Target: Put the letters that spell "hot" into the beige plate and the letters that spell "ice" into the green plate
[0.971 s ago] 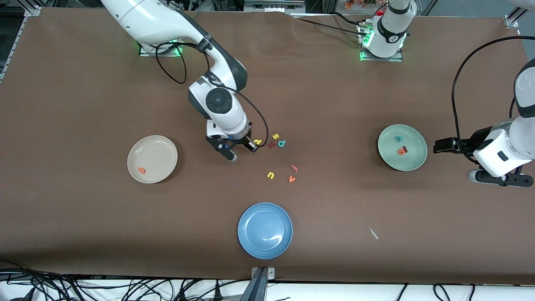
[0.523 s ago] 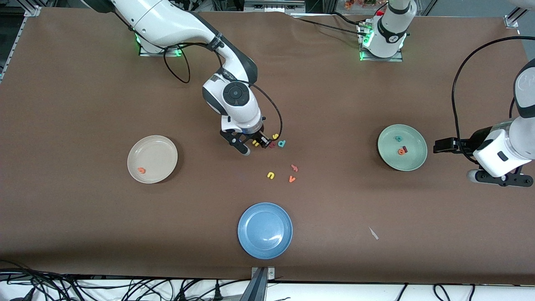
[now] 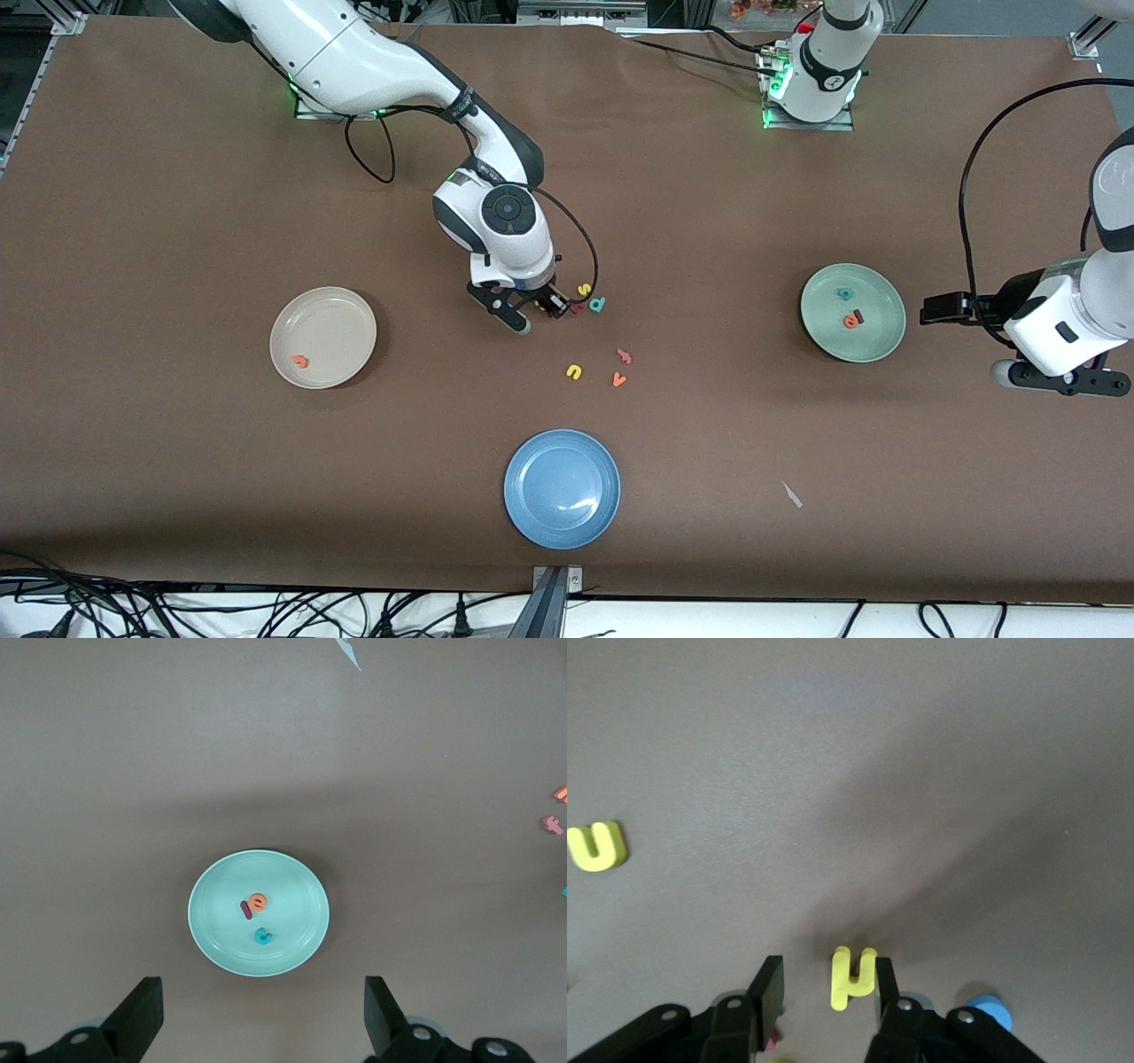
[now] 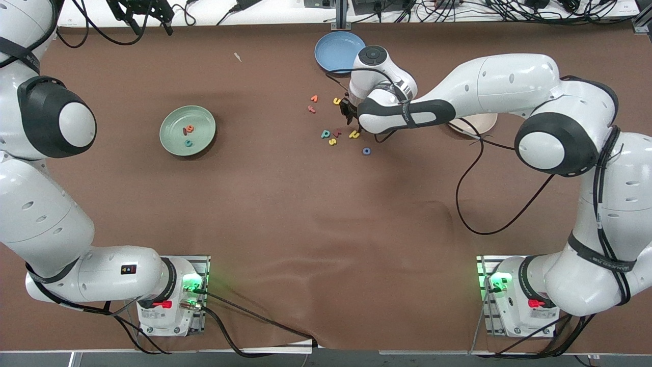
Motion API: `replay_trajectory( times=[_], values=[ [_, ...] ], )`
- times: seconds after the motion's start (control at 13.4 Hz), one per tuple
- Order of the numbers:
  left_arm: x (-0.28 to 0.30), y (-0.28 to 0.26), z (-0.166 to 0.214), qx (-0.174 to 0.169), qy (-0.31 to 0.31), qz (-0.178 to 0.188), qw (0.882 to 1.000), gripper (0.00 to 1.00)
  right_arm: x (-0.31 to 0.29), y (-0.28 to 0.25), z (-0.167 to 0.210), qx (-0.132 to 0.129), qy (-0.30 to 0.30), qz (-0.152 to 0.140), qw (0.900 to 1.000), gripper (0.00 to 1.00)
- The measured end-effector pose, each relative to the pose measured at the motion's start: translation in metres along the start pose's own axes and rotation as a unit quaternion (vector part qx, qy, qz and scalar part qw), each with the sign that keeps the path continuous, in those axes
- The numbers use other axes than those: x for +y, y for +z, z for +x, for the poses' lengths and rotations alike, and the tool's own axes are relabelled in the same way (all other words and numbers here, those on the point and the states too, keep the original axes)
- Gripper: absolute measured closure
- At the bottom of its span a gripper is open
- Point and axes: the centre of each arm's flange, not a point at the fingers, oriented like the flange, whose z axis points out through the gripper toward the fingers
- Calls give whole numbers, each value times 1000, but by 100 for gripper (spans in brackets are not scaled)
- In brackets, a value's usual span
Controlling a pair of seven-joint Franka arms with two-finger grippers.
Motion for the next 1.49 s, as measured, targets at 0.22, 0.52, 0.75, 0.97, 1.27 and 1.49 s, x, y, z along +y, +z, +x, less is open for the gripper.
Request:
replay_trajectory(
  times=[0.22,0.52,0.75,0.97,1.27,1.49],
  values=[
    [-1,0,0,0,5,0,1000,0,1,4,-2,2,-4,-2,1000,51],
    [-2,0,0,0,5,0,1000,0,5,19,-5,3,-13,-11,1000,51],
    [-2,3,0,-3,6,0,1000,0,6,25,-7,1,-15,-10,1000,51],
    [-2,5,0,-5,6,0,1000,0,5,24,-9,0,-17,-8,1000,53],
    [-2,5,0,-5,6,0,1000,0,5,23,-10,4,-22,-7,1000,74],
    [-2,5,0,-6,6,0,1000,0,5,22,-3,10,-25,-6,1000,74]
  ],
)
